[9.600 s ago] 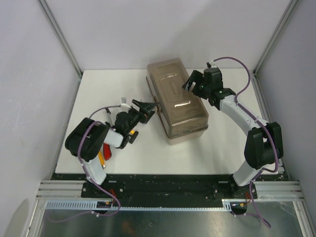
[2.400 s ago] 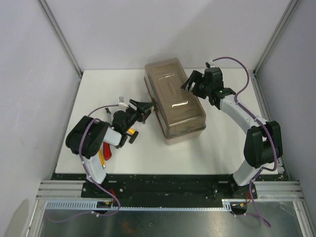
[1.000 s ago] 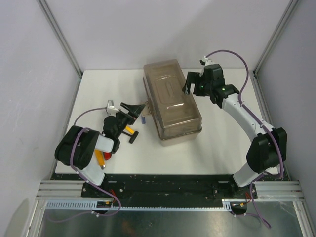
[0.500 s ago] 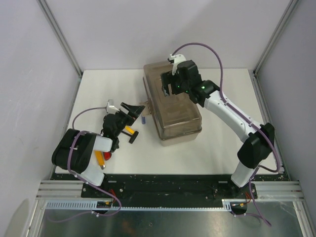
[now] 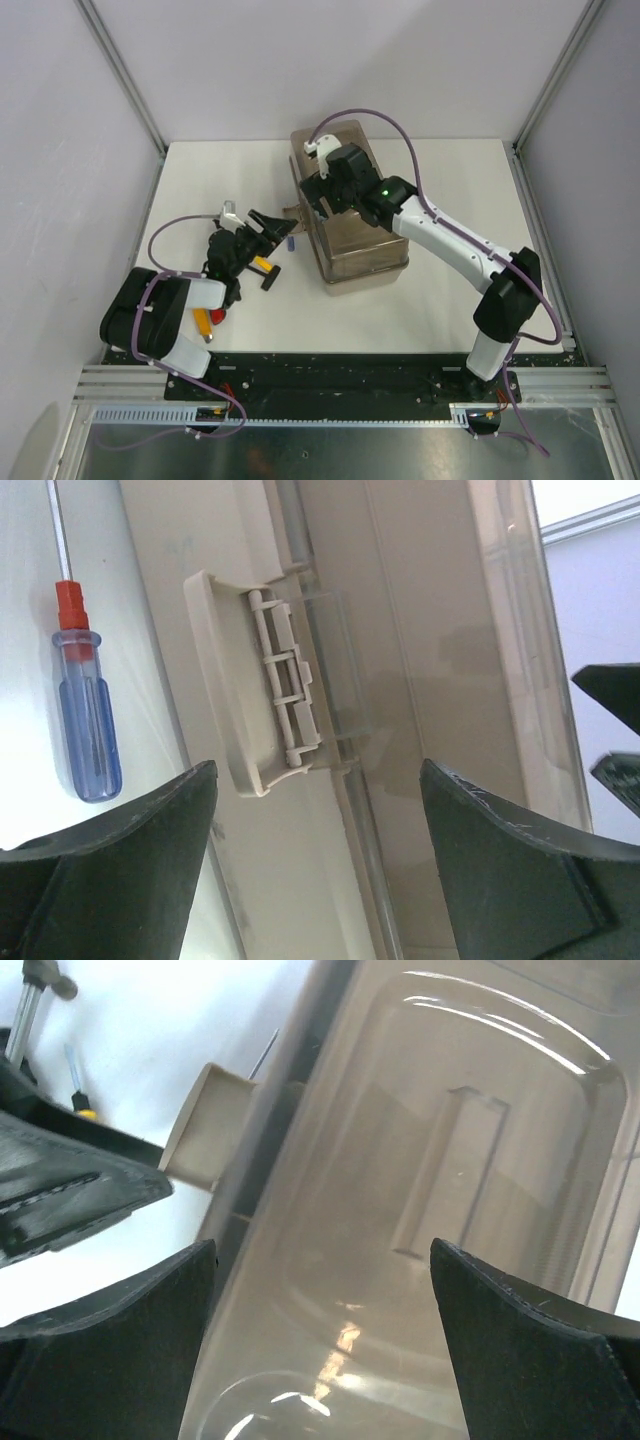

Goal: Pack the tool kit

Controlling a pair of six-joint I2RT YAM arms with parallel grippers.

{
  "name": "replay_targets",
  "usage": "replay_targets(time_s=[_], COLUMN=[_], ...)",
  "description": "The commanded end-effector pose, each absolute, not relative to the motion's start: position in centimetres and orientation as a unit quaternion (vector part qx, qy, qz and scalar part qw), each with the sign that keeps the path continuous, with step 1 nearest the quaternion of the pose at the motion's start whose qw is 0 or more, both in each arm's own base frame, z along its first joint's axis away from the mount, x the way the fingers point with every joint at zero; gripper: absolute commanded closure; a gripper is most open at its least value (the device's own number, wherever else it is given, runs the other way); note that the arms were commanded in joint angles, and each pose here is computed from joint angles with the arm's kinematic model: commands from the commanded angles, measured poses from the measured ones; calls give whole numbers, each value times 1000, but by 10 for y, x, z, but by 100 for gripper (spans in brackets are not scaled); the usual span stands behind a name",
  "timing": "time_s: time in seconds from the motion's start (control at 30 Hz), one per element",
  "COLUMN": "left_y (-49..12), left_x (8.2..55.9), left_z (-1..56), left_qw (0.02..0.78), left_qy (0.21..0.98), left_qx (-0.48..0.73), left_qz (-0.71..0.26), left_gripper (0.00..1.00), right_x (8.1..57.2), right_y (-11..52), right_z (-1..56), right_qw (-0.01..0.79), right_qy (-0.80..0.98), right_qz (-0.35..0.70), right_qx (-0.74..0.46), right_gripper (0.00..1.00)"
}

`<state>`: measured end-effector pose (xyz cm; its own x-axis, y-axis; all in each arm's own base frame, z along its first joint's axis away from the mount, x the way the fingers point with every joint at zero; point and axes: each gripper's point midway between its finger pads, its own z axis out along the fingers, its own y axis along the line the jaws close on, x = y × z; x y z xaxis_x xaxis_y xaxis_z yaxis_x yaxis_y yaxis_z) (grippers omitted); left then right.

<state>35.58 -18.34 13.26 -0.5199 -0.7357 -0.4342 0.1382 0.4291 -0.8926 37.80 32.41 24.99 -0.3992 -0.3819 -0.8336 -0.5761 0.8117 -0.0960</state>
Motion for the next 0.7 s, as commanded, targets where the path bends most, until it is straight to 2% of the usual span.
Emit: replay_targets(time_s=[0.0,0.2,0.53,0.67], left_y=[-192,-200,-189,-187], left_x=[350,345,363,372], left_z=[126,121,122,121], left_qw=[434,424,452,454], left_qy=[729,733,724,724], left_qx=[-189,-199,-229,-236], left_qz=[-494,-493,-468,-463], left_gripper=[14,17,27,29], right_x=[364,345,345,347], right_y=[321,340,347,347], right_z=[276,259,226,212], right_qw=[495,479,451,441], right_qy=[806,802,818,822], right_qz=[63,53,44,30], right_qx=[-318,-352,-354,-359], right_gripper=[7,8,25,25])
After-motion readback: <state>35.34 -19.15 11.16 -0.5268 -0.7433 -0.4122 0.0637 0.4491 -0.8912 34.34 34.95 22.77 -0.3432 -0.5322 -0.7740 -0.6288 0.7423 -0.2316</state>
